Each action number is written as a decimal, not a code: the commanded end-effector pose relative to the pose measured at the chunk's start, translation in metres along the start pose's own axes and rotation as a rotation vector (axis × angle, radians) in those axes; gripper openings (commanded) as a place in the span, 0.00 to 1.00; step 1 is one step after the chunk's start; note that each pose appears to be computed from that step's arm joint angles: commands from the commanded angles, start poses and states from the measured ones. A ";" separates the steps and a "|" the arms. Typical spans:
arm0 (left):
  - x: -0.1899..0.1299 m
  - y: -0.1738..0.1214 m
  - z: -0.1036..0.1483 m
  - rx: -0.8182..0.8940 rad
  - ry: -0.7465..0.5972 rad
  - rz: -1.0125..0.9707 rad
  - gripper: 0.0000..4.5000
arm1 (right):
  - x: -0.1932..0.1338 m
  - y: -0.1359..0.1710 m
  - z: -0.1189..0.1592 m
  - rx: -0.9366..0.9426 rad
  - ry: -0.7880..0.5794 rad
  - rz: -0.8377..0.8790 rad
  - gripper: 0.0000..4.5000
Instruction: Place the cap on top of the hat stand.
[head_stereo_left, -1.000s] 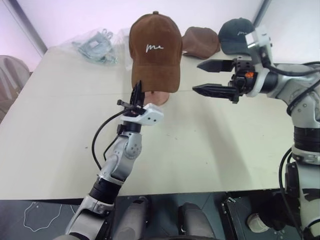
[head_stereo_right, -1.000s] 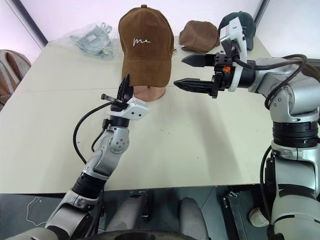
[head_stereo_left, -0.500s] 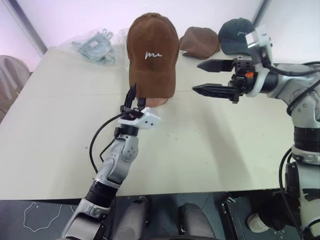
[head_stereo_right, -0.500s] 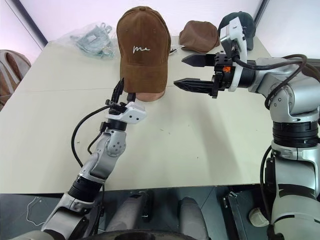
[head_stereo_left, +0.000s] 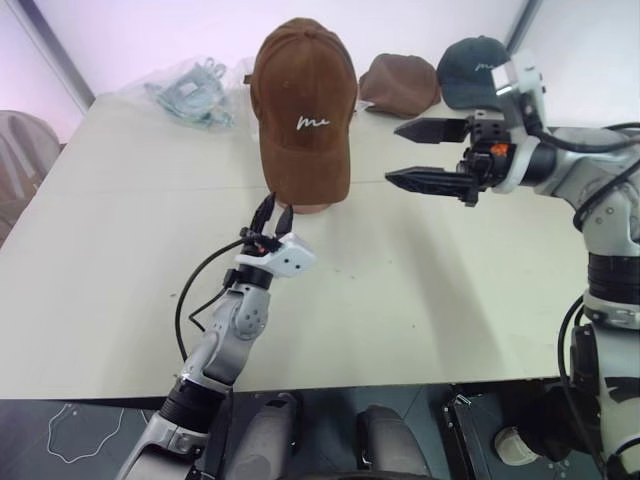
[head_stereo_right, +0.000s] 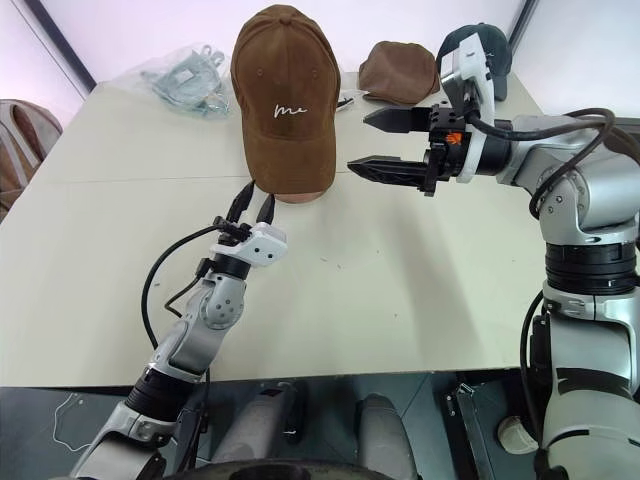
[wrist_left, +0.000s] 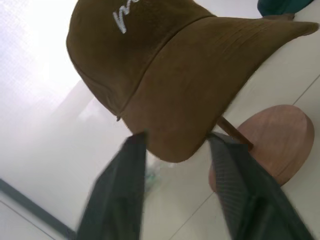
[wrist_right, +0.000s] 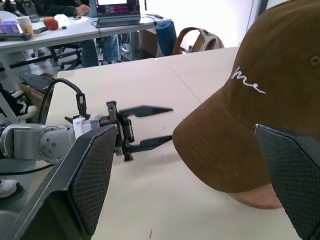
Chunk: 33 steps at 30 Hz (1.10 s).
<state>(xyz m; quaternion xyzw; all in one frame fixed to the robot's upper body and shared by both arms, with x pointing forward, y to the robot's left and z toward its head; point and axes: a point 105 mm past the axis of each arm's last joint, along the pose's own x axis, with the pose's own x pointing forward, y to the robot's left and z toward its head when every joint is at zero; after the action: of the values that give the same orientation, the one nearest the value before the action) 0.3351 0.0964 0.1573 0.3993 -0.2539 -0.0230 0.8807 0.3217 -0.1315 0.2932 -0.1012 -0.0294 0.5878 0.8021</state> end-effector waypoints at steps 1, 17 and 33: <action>-0.003 0.008 0.007 -0.010 -0.036 0.011 0.87 | -0.004 0.000 0.014 -0.049 -0.031 -0.004 1.00; -0.022 0.077 -0.004 -0.316 -0.003 -0.134 0.99 | -0.005 -0.002 0.016 -0.057 -0.025 -0.008 1.00; -0.015 0.148 0.006 -0.594 0.042 -0.476 0.99 | -0.003 -0.008 -0.001 -0.106 0.048 -0.048 1.00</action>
<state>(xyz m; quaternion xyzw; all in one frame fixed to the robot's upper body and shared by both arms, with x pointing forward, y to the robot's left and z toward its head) 0.3030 0.1969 0.2473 0.1775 -0.1074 -0.2755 0.9386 0.3307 -0.1341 0.2837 -0.1445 -0.0211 0.5688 0.8094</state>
